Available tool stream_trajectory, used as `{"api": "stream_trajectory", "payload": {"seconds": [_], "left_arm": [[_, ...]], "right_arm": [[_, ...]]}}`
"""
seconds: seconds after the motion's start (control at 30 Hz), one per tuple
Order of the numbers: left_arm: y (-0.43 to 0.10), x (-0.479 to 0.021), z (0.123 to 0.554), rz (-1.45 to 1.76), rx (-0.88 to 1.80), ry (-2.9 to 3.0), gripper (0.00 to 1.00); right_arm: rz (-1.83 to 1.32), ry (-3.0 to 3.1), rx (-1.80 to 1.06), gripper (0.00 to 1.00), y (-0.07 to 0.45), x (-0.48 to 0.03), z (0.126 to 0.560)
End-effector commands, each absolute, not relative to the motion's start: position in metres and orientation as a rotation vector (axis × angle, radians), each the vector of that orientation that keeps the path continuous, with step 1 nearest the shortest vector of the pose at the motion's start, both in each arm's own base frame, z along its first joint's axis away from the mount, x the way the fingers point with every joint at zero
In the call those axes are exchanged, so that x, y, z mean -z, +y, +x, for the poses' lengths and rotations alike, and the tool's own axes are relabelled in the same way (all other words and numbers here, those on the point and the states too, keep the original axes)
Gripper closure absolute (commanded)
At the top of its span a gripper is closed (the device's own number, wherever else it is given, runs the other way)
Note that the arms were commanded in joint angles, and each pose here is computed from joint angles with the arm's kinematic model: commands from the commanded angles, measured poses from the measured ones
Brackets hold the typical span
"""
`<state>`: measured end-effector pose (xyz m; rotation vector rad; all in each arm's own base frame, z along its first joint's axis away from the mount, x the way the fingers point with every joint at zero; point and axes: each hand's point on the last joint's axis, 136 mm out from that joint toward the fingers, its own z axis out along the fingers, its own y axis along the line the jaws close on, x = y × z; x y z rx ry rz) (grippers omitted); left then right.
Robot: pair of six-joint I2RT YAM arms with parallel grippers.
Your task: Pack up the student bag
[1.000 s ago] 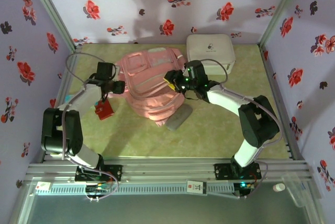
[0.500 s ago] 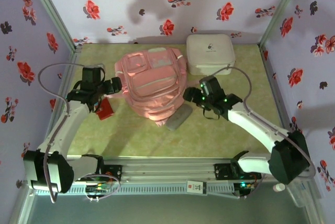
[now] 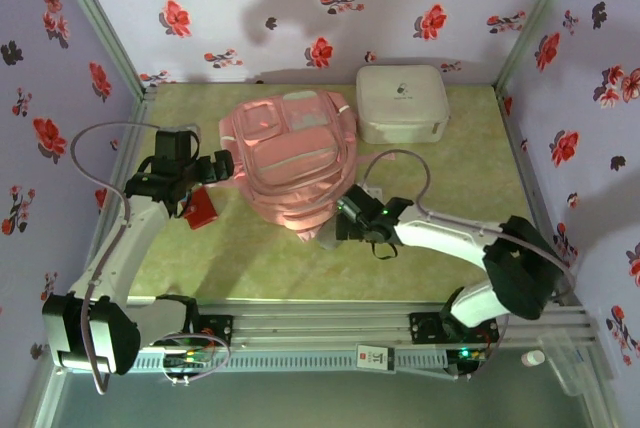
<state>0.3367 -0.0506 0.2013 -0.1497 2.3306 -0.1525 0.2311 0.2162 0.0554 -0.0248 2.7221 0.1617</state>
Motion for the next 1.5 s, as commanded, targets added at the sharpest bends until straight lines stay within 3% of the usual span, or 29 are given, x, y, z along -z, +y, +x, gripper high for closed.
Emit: {"api": "stream_trajectory", "payload": {"seconds": [0.0,0.47,0.83,1.03,1.3,1.47], "left_arm": [[-0.052,-0.210,0.333,-0.112,0.152,2.317,0.00],[-0.056,-0.209,0.337,-0.092,0.170,2.313,0.00],[-0.057,-0.206,0.337,-0.086,0.178,2.320,0.00],[-0.059,-0.208,0.338,-0.092,0.193,2.313,0.00],[-0.062,-0.205,0.337,-0.090,0.215,2.326,0.00],[-0.064,-0.206,0.337,-0.085,0.221,2.325,0.00]], "right_arm": [[-0.040,2.668,-0.165,0.08,0.231,-0.065,0.247],[-0.161,2.698,-0.201,0.05,0.267,-0.054,0.259],[-0.235,2.679,0.095,0.05,0.206,-0.047,0.244],[-0.223,2.712,-0.049,0.07,0.215,-0.048,0.237],[-0.145,2.801,-0.142,0.01,0.229,-0.032,0.231],[-0.125,2.802,-0.082,0.07,0.216,-0.031,0.229]]}}
